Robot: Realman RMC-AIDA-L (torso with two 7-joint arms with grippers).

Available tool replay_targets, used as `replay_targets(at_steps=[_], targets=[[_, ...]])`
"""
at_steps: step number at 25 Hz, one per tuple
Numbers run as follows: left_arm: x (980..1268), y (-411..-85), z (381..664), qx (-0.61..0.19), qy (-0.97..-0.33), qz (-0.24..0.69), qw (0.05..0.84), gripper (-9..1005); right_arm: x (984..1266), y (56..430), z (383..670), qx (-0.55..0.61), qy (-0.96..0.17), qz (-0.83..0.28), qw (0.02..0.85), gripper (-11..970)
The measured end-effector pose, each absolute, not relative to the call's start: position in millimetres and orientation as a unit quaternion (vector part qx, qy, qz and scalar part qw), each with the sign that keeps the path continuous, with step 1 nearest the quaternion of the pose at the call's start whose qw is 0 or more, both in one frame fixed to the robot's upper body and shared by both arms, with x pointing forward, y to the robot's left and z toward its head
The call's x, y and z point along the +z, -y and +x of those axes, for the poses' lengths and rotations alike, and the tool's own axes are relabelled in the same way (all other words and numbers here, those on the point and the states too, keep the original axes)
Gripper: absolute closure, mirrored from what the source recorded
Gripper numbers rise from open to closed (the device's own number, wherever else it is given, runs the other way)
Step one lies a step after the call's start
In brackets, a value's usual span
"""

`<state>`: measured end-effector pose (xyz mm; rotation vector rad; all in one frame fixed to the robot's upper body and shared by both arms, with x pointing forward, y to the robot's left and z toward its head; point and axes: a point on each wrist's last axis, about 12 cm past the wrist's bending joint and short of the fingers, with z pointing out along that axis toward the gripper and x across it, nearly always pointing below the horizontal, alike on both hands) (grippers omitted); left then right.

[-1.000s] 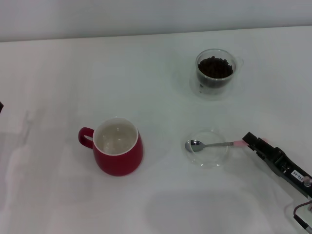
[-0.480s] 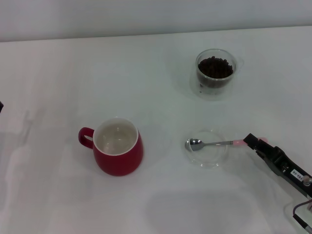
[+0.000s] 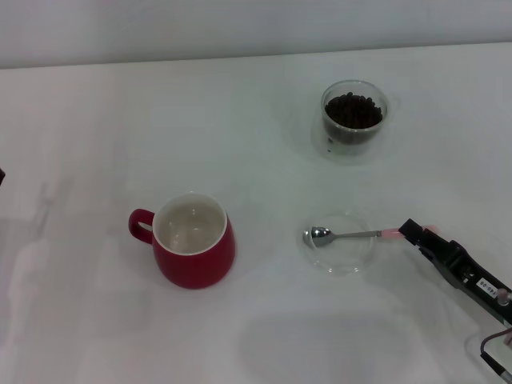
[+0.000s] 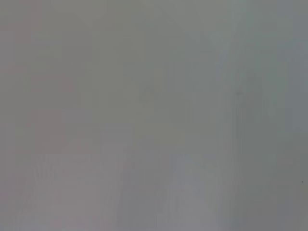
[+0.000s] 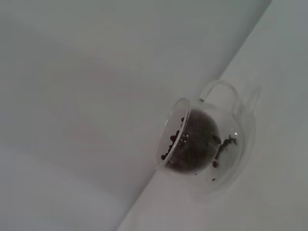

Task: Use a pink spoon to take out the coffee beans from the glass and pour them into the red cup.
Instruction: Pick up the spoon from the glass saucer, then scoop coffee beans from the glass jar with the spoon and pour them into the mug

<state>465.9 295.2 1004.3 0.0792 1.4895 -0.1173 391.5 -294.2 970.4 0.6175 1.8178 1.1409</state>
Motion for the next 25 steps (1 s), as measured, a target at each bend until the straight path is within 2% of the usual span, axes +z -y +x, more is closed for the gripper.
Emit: replay_targets(at_steps=[17,21,25], targets=[[1003.8,-295.9,464.8,-0.053,-0.678,0.035,0.732,195,986.5,305.2,397.9,0.483,-0.700,0.218,0.479,815],[1004.0,-296.5,465.6,-0.052,-0.678,0.037,0.732,195,1002.0,316.4,411.1,0.493,-0.674,0.183,0.519,815],[1004.2,-296.5,466.1,-0.052,-0.678,0.037,0.732,195,1022.5,326.6,435.9,0.491,-0.655,0.116,0.563,815]])
